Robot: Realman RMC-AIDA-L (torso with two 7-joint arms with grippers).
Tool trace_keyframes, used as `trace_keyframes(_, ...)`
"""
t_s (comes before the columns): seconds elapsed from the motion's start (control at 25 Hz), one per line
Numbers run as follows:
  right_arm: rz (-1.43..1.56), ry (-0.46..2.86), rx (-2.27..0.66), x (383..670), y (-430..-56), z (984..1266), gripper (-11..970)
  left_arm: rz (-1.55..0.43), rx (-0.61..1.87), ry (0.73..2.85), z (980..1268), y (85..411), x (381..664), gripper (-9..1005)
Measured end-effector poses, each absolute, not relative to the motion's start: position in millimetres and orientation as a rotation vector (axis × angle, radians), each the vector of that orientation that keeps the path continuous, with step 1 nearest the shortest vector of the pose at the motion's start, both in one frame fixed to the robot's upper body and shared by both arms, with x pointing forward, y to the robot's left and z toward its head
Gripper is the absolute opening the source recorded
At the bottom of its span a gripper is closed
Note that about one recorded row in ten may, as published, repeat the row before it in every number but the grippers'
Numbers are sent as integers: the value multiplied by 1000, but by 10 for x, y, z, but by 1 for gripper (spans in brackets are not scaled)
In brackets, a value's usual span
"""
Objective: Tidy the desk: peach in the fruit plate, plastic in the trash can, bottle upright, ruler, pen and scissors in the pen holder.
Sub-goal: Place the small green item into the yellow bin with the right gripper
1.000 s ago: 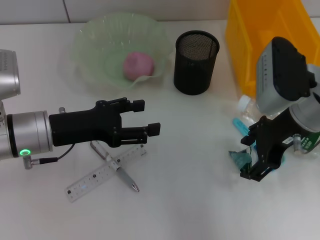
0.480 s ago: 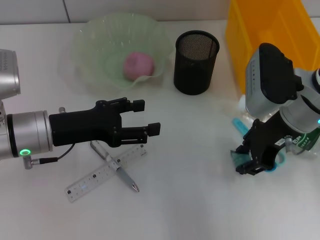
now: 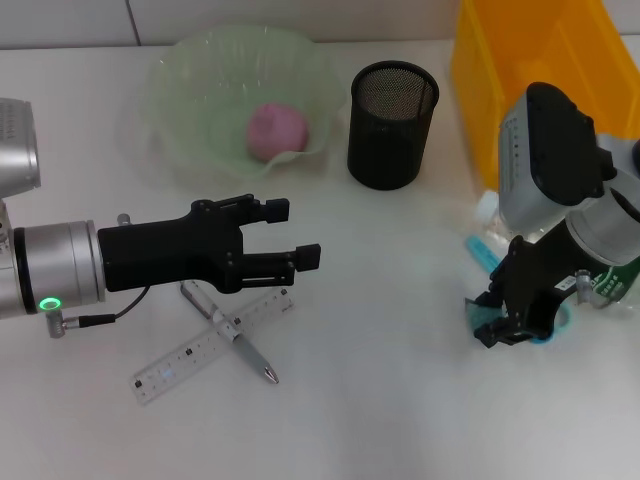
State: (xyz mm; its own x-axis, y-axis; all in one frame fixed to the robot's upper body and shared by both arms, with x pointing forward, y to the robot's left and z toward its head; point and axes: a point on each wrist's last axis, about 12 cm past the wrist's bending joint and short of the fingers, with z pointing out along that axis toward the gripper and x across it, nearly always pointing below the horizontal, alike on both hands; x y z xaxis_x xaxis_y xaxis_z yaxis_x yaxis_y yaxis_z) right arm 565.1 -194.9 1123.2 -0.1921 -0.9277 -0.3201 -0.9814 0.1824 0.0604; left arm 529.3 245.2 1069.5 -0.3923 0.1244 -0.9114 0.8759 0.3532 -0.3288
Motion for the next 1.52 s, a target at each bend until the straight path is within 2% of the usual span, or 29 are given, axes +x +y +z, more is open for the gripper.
trace_keyframes(0.08, 379, 2230, -1837, 5629, -1972, 11289, 319, -1114, 886, 1767, 10695, 2452, 5294, 847)
trace_keyframes(0.28, 385, 2140, -1678, 5573, -2238, 11740, 317, -1114, 887, 1766, 10702, 2453, 5298, 847)
trace_keyframes(0.32, 385, 2140, -1678, 5573, -2238, 11740, 316, -1114, 887, 1766, 10702, 2453, 5298, 847)
trace_keyframes(0.36, 350, 2105, -1581, 5552, -2402, 11972, 316, -1113, 888, 1766, 10704, 2452, 5299, 847)
trace_keyframes(0.4, 350, 2105, -1581, 5552, -2402, 11972, 316, -1113, 890, 1764, 10708, 2449, 5303, 847)
trace_keyframes(0.52, 242, 2076, -1388, 5545, -2684, 12270, 314, -1112, 892, 1763, 10714, 2450, 5309, 847)
trace_keyframes(0.56, 161, 2065, -1241, 5590, -2853, 12386, 314, -1112, 893, 1763, 10715, 2450, 5309, 847)
trace_keyframes(0.72, 85, 2049, -1069, 5709, -3042, 12405, 308, -1112, 897, 1760, 10723, 2441, 5320, 847)
trace_keyframes(0.96, 67, 2092, -927, 6061, -3082, 12030, 279, -1114, 904, 1756, 10735, 2423, 5334, 848)
trace_keyframes(1.08, 81, 2099, -942, 6129, -3014, 11942, 294, -1118, 901, 1759, 10729, 2420, 5331, 848)
trace_keyframes(1.24, 90, 2099, -975, 6186, -2934, 11869, 448, -1119, 900, 1760, 10727, 2419, 5329, 848)
trace_keyframes(1.52, 87, 2086, -991, 6186, -2914, 11899, 729, -1118, 890, 1764, 10714, 2437, 5313, 848)
